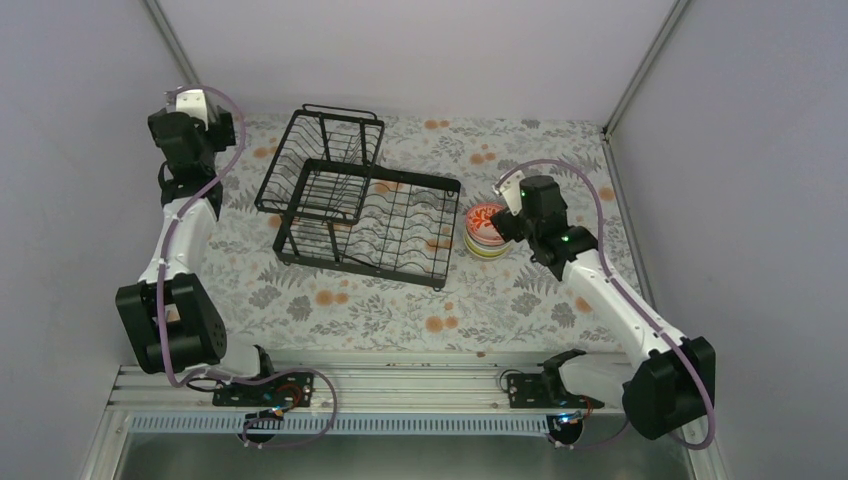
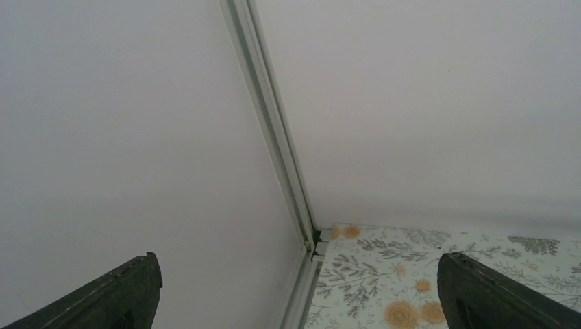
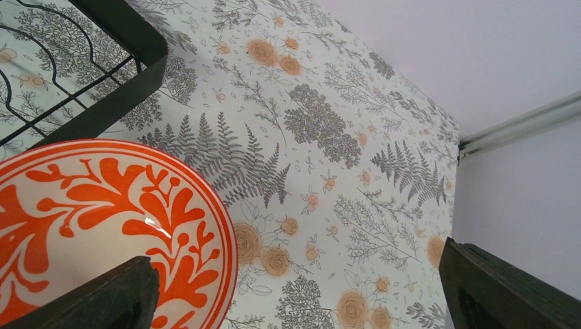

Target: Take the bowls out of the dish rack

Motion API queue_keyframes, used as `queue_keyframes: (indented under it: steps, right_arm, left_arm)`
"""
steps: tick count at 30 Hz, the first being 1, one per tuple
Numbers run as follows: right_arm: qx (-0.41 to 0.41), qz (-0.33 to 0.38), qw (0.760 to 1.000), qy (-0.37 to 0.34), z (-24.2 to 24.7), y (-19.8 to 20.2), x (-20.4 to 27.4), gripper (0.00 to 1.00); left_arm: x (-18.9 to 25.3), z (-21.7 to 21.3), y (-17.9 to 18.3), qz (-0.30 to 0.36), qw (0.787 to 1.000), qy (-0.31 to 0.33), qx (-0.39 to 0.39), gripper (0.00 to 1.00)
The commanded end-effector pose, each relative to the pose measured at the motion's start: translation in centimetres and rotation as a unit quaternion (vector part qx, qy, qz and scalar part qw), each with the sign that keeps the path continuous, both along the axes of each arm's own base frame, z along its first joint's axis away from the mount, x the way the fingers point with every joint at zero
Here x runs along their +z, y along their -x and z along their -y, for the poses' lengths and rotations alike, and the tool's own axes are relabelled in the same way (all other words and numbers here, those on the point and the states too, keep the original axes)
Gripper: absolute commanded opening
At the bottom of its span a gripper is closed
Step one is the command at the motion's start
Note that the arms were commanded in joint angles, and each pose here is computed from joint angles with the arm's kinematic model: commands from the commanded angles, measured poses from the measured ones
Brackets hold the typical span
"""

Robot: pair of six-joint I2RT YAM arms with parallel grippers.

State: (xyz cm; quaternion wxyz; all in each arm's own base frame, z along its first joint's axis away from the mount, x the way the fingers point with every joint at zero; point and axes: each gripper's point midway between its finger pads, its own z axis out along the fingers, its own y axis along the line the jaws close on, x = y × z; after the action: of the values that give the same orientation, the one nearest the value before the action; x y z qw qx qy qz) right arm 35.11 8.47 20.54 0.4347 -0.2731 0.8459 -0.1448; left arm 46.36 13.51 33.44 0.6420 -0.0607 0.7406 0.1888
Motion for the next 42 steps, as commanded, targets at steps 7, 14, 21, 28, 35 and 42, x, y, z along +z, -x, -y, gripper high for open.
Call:
queue_keyframes:
  steps: [7,14,21,28,35,42]
  right_arm:
    - [0.015,0.008,1.000,-0.007,-0.3,1.3,-0.1,1.00]
    - [0.025,-0.015,1.000,-0.003,-0.4,2.1,-1.9,1.00]
    - [0.025,-0.023,0.999,-0.003,-0.4,2.5,-2.8,1.00]
    - [0.012,-0.011,1.000,0.002,0.0,2.0,-2.2,1.00]
    - [0.051,0.024,0.998,-0.017,-1.7,0.8,3.1,1.00]
    - [0.184,-0.057,0.980,-0.043,-7.8,1.5,4.9,1.00]
  left_arm:
    - [-0.7,0.8,-0.2,0.003,0.999,0.026,-0.022,1.00]
    - [-1.9,1.2,-0.4,-0.006,0.999,0.039,-0.031,1.00]
    - [-2.2,2.0,-0.5,-0.015,0.998,0.031,-0.046,1.00]
    - [-2.5,3.2,-0.7,-0.020,0.997,0.037,-0.071,1.00]
    - [-1.1,2.4,-0.2,-0.008,0.999,0.016,-0.051,1.00]
    - [0.3,2.2,0.2,-0.017,0.998,-0.003,-0.067,1.00]
